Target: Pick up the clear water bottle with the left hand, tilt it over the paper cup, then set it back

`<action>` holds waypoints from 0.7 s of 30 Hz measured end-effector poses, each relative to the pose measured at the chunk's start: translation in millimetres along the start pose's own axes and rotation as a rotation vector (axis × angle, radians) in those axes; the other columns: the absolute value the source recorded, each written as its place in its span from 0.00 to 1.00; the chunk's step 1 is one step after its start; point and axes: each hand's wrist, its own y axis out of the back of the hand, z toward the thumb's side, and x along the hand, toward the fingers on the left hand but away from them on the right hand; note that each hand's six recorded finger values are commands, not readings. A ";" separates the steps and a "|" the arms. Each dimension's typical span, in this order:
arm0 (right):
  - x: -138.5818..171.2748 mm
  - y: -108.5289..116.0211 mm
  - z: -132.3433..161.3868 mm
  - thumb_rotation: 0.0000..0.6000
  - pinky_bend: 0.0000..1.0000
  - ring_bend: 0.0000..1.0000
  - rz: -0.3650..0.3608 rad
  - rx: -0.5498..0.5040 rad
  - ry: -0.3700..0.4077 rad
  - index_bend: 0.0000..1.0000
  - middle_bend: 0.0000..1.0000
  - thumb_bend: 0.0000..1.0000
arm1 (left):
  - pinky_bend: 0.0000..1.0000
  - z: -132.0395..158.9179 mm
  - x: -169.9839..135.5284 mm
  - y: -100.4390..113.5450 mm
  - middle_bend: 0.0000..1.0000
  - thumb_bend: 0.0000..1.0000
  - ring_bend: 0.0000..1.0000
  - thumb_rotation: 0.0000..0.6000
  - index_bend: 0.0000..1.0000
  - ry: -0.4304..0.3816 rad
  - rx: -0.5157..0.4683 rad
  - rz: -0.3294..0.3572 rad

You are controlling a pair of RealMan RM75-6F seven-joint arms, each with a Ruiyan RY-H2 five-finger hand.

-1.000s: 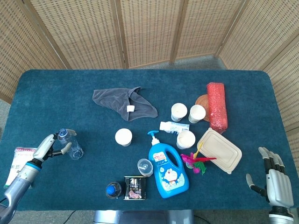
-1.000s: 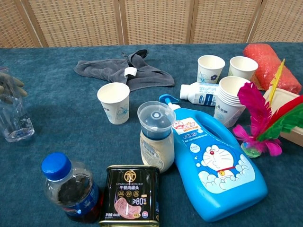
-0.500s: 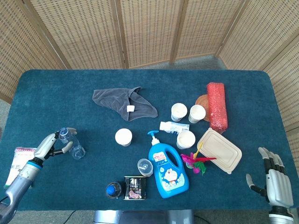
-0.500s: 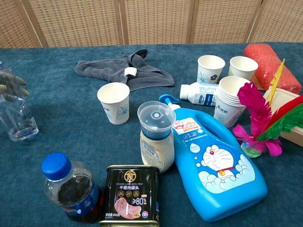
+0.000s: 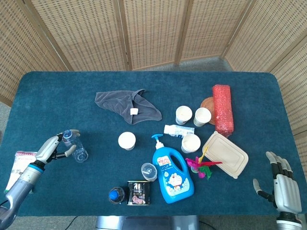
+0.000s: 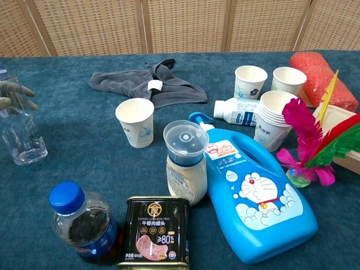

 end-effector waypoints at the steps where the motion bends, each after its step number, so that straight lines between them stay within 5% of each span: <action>1: 0.0 0.0 -0.3 1.00 0.00 0.00 0.000 0.001 -0.001 0.00 0.03 0.39 | 0.19 0.2 0.4 0.0 0.28 0.43 0.21 0.43 0.19 0.000 0.007 -0.001; 21: 0.2 0.3 -1.6 1.00 0.00 0.00 -0.001 0.001 -0.003 0.00 0.03 0.40 | 0.13 1.6 1.6 -5.0 0.21 0.43 0.13 0.38 0.15 0.002 0.068 -0.021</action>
